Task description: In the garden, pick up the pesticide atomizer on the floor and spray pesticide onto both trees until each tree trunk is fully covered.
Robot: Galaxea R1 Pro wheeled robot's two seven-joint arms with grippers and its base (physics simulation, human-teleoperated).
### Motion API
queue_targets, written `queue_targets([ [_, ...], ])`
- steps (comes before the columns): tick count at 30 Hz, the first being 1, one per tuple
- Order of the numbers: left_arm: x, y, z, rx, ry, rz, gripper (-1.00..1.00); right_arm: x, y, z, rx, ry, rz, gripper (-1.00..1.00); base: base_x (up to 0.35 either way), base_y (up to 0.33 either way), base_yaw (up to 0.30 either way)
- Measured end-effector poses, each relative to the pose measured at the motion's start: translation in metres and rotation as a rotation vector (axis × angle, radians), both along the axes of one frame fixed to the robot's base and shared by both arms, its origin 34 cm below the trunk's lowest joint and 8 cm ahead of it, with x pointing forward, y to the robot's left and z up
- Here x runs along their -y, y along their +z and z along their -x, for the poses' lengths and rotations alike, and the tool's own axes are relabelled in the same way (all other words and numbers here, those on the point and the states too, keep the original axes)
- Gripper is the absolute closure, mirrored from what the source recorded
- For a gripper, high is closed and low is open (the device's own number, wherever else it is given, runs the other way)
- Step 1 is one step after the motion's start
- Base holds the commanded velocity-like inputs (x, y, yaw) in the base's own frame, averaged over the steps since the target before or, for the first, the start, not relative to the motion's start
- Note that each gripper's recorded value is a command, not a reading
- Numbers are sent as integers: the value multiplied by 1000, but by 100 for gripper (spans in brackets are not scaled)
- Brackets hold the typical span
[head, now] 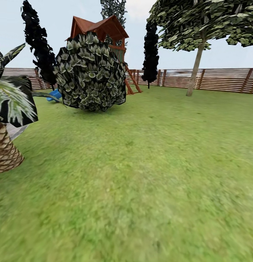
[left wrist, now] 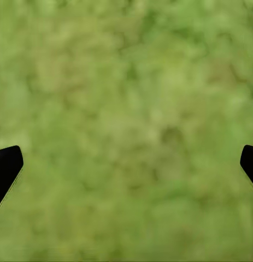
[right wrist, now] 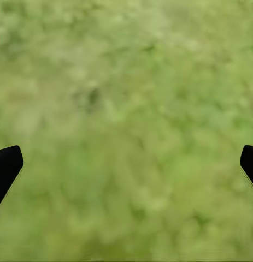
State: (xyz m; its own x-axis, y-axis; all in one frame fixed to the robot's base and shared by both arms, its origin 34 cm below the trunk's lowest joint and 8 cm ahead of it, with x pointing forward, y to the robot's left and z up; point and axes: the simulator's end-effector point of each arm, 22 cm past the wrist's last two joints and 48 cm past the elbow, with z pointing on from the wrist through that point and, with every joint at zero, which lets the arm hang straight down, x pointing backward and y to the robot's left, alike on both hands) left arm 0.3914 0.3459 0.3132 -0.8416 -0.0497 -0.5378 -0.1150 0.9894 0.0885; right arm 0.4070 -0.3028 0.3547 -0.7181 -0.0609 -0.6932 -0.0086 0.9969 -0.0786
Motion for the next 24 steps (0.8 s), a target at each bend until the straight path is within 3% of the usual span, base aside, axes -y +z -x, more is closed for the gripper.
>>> queue_targets([
  [11, 0, 0, 0, 0, 0, 0, -100, 0, 0, 0, 0, 0, 0, -100, 338, 0, 122],
  [24, 0, 0, 0, 0, 0, 0, -100, 0, 0, 0, 1, 0, 0, -100, 338, 0, 7],
])
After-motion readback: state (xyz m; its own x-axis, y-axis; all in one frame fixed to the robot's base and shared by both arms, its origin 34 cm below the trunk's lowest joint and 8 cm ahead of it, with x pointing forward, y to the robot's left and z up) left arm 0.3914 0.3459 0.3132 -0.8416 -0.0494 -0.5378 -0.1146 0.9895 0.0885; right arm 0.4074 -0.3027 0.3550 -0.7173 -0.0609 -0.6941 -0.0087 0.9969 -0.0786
